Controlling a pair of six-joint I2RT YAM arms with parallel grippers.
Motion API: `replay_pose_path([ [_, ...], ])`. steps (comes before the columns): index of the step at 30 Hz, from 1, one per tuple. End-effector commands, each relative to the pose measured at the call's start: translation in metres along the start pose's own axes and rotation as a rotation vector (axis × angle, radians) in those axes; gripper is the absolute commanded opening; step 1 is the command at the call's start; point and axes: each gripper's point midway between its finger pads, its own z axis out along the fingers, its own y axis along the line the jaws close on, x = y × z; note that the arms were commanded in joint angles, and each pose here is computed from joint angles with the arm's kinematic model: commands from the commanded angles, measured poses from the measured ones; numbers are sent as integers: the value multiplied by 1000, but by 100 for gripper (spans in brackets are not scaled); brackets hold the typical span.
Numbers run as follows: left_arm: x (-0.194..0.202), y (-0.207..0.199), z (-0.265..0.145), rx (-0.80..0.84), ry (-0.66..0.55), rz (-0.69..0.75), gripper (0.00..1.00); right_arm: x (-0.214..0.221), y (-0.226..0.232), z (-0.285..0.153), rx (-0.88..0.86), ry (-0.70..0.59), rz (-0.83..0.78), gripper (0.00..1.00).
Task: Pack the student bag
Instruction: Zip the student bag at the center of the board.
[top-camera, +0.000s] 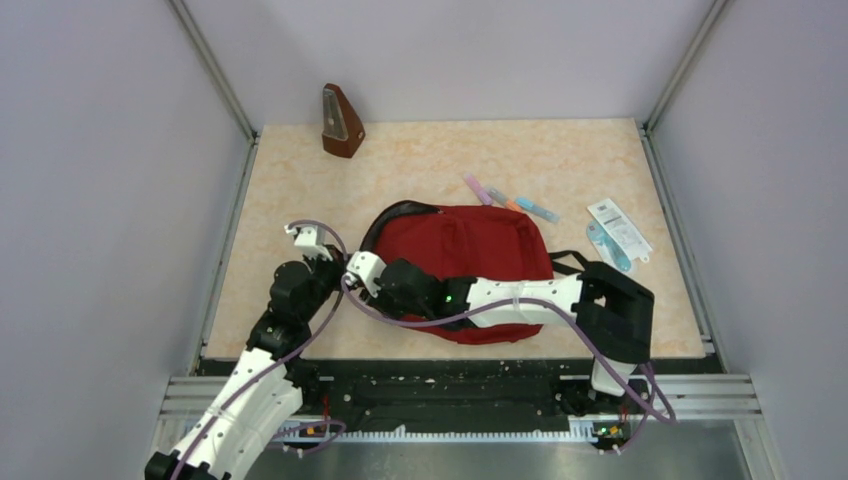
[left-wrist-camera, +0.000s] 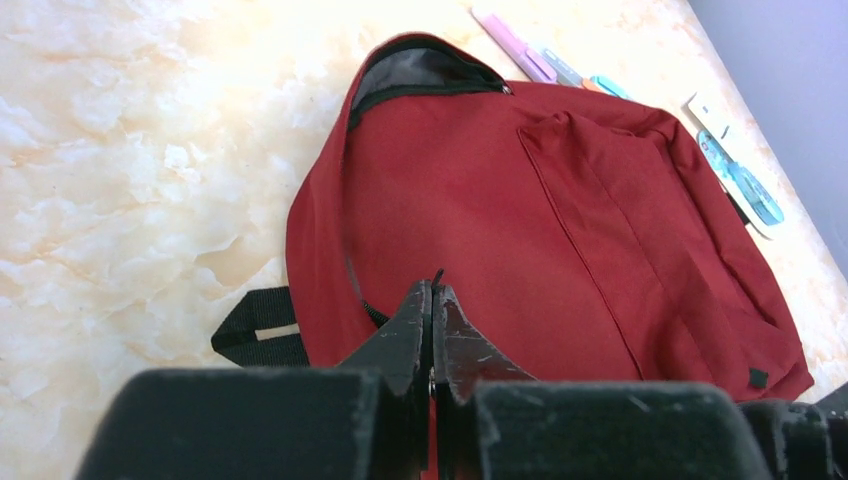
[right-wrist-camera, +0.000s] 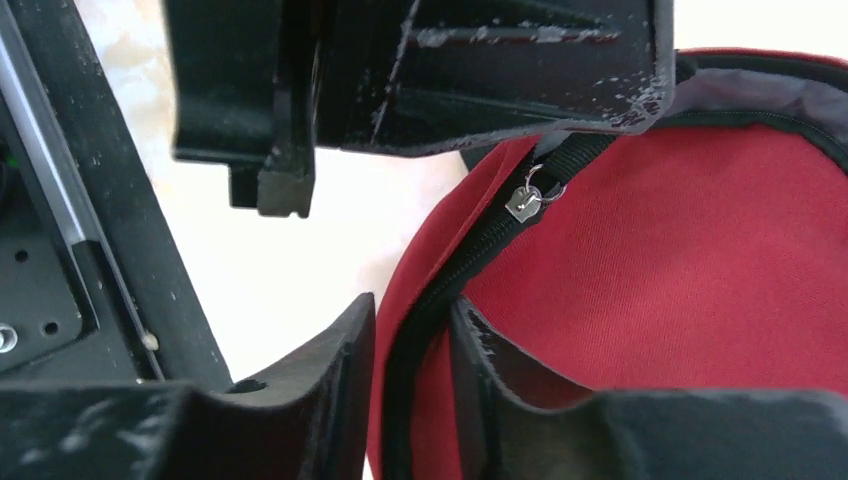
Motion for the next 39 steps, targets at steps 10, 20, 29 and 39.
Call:
replay_pose_path([
  [10, -20, 1, 12, -19, -72, 0, 0, 5, 29, -66, -175, -27, 28, 0],
  [20, -30, 6, 26, -44, -96, 32, 0, 46, 67, -123, -366, 101, 95, 0],
  [29, -41, 20, 49, -113, -112, 89, 0, 84, 88, -170, -498, 242, 142, 0],
  [39, -53, 13, 67, -77, -141, 98, 0, 87, 74, -188, -445, 219, 135, 0],
])
